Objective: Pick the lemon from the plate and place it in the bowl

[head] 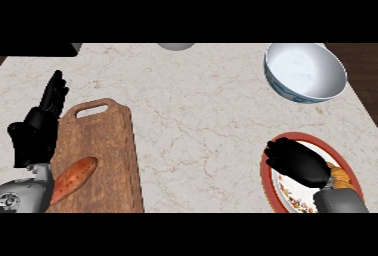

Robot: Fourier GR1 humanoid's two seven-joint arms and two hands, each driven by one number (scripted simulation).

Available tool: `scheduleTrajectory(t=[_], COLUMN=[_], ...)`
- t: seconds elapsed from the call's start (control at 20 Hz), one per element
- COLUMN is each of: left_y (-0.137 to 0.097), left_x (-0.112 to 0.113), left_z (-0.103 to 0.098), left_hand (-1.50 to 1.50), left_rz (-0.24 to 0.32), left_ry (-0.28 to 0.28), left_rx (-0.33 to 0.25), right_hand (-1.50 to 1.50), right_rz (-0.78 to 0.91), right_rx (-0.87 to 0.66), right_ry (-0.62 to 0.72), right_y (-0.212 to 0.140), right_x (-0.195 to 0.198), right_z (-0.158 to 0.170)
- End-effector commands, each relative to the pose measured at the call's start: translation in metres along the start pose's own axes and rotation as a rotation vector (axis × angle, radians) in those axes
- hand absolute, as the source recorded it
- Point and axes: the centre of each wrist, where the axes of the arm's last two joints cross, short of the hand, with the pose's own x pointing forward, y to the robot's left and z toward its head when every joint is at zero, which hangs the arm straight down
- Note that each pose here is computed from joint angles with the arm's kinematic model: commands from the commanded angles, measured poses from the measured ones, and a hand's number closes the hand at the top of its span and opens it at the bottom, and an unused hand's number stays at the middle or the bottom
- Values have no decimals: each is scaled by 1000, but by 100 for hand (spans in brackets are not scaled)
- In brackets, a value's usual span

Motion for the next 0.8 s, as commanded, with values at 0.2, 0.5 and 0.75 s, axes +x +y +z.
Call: scheduleTrajectory(t=[0.2, 0.5, 0.75], left_y=[7, 8, 0], left_x=[-5, -10, -10], left_z=[1, 4, 3], left_hand=[0, 0, 0], left_rz=[-5, -12, -2], left_ry=[27, 43, 11], left_rx=[23, 33, -10], right_hand=[150, 150, 150], right_rz=[-605, -690, -821], right_rx=[-229, -385, -511], right_ry=[100, 285, 405], right_y=[19, -32, -91], right_x=[55, 30, 16], right_z=[-21, -1, 14])
